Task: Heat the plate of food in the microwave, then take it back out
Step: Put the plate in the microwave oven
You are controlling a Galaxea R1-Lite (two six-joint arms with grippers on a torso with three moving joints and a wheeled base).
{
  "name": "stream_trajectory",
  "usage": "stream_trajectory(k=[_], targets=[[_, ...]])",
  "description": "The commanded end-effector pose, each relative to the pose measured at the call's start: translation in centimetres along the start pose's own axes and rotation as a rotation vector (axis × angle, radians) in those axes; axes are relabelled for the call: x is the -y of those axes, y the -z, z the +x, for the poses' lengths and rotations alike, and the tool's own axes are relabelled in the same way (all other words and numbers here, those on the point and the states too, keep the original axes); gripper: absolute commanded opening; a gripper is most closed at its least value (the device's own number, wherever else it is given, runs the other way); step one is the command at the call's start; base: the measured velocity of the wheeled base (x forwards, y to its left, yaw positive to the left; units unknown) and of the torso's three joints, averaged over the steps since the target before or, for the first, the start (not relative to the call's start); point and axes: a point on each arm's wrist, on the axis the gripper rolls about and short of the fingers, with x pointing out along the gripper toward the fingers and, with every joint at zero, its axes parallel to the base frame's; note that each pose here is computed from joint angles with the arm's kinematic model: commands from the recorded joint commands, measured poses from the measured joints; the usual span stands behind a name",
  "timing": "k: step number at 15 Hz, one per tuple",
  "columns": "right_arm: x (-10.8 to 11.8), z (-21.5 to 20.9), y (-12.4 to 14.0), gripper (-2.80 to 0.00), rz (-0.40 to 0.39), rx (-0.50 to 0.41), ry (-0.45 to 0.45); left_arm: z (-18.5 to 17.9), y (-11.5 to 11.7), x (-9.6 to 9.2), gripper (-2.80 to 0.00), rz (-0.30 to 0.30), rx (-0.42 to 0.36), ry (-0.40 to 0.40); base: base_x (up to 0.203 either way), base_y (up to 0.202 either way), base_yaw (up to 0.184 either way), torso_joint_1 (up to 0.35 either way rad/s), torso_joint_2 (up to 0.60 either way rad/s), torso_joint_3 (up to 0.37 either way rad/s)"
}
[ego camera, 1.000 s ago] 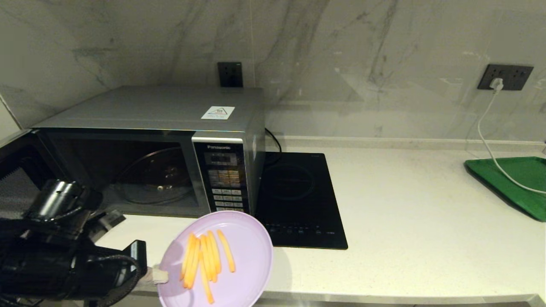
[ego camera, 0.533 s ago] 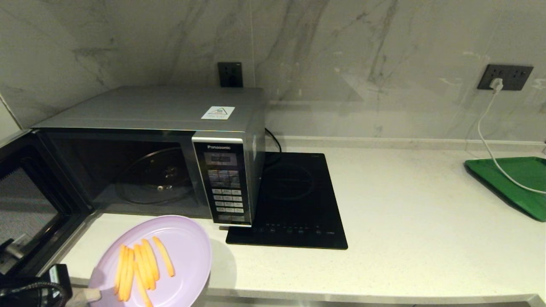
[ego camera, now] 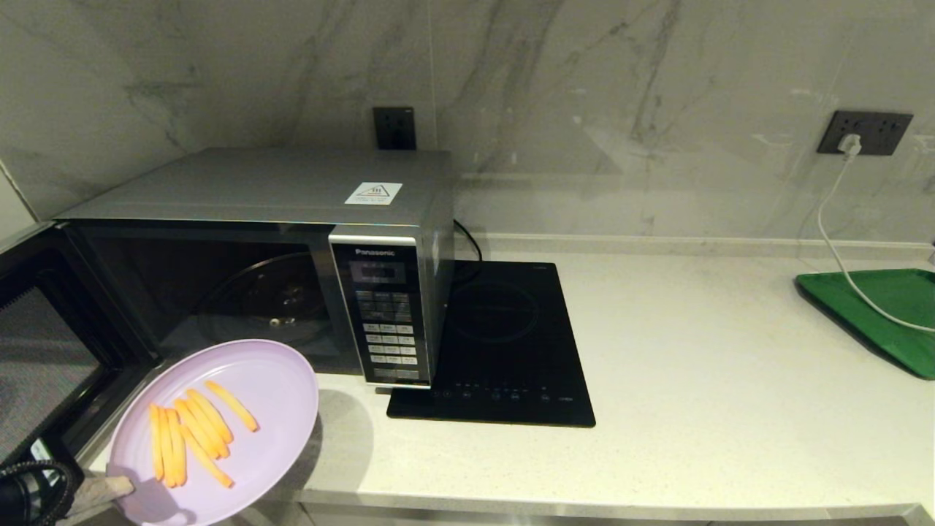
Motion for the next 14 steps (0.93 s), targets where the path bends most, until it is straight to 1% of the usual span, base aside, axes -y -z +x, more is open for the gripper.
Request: stream_trajectory(k=[1, 3, 5, 6, 9, 12, 14], targets=[[0.0, 0.0, 0.0, -2.8, 0.001, -0.002, 0.001, 2.1, -1.7, 0.0, -2.8, -0.091, -0.049, -0.056, 0.0, 0.0, 0.0, 0.0, 0.0, 0.0], [0.0, 0.0, 0.0, -2.8, 0.001, -0.002, -0.001, 3.6, -3.4, 0.3, -2.8, -0.209, -0.028, -0.105, 0.0, 0.0, 0.0, 0.0, 0.0, 0.0], [0.0, 0.0, 0.0, -2.8, 0.001, -0.001, -0.001, 4.3, -4.5, 0.7, -2.8, -0.309, -0.001, -0.107, 0.0, 0.0, 0.0, 0.0, 0.0, 0.0], [0.0, 0.0, 0.0, -2.8, 0.001, -0.001, 0.0, 4.5, -4.8, 0.9, -2.8, -0.342, 0.012, -0.092, 0.0, 0.0, 0.0, 0.0, 0.0, 0.0], [0.0, 0.0, 0.0, -2.8, 0.001, -0.001, -0.001, 5.1, -5.0, 1.8, -2.8, -0.383, 0.019, -0.055, 0.0, 0.0, 0.0, 0.0, 0.0, 0.0], [0.0, 0.0, 0.0, -2.8, 0.001, -0.002, 0.001, 5.2, -6.4, 3.5, -2.8, -0.401, 0.051, -0.012, 0.0, 0.0, 0.0, 0.0, 0.0, 0.0], [0.0, 0.0, 0.0, -2.8, 0.001, -0.001, 0.0, 5.8, -7.2, 4.2, -2.8, -0.409, 0.082, -0.034, 0.0, 0.0, 0.0, 0.0, 0.0, 0.0]])
